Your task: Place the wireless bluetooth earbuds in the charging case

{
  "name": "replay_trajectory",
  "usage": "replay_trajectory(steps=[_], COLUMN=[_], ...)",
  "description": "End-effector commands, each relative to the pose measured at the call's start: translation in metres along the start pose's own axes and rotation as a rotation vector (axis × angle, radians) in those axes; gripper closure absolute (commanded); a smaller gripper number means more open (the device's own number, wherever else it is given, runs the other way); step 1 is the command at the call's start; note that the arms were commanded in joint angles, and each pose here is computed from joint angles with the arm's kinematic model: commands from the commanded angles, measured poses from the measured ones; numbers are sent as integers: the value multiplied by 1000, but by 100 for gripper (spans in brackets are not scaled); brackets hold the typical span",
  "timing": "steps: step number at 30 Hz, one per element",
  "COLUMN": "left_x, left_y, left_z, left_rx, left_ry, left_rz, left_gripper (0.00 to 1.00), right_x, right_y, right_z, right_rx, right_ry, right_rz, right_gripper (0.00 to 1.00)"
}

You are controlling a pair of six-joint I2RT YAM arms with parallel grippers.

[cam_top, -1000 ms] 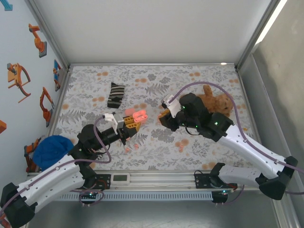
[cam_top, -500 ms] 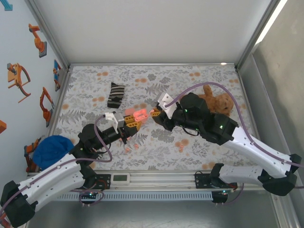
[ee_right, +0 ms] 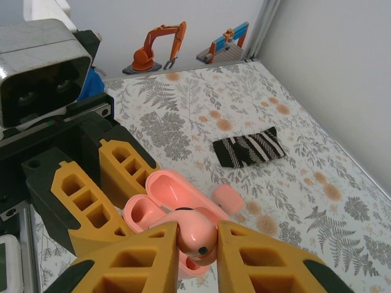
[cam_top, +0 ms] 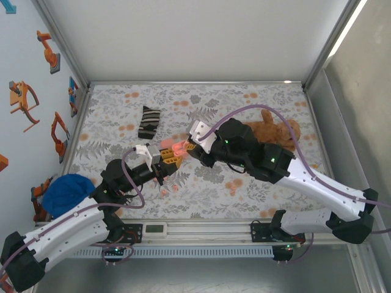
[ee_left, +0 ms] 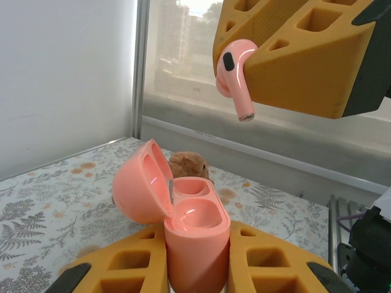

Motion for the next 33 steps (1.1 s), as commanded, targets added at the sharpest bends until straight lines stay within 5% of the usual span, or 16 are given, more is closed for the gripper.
replay_trajectory(steps=[1,33], left_x=[-9,-11], left_y=[0,0], left_z=[-27,-29], left_rx=[-71,-73], left_ry=[24,30], left_rz=[34,46], left_gripper=[100,100], right_x=[-3,11], right_y=[-3,30], right_z=[-19,-1], right_rx=[-50,49], right_ry=[-28,-42], right_rz=[23,4], right_gripper=[79,79])
Point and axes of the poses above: each hand's point on the last joint's axis, 136 mm out from that joint toward the fingers, its own y axis out along the fingers, its own x axis along the line the jaws close on, z = x × y, the point moved 1 cm from there along -y, back along the fingers, and after that the axes turned 1 degree about -y, right-handed, at the moved point
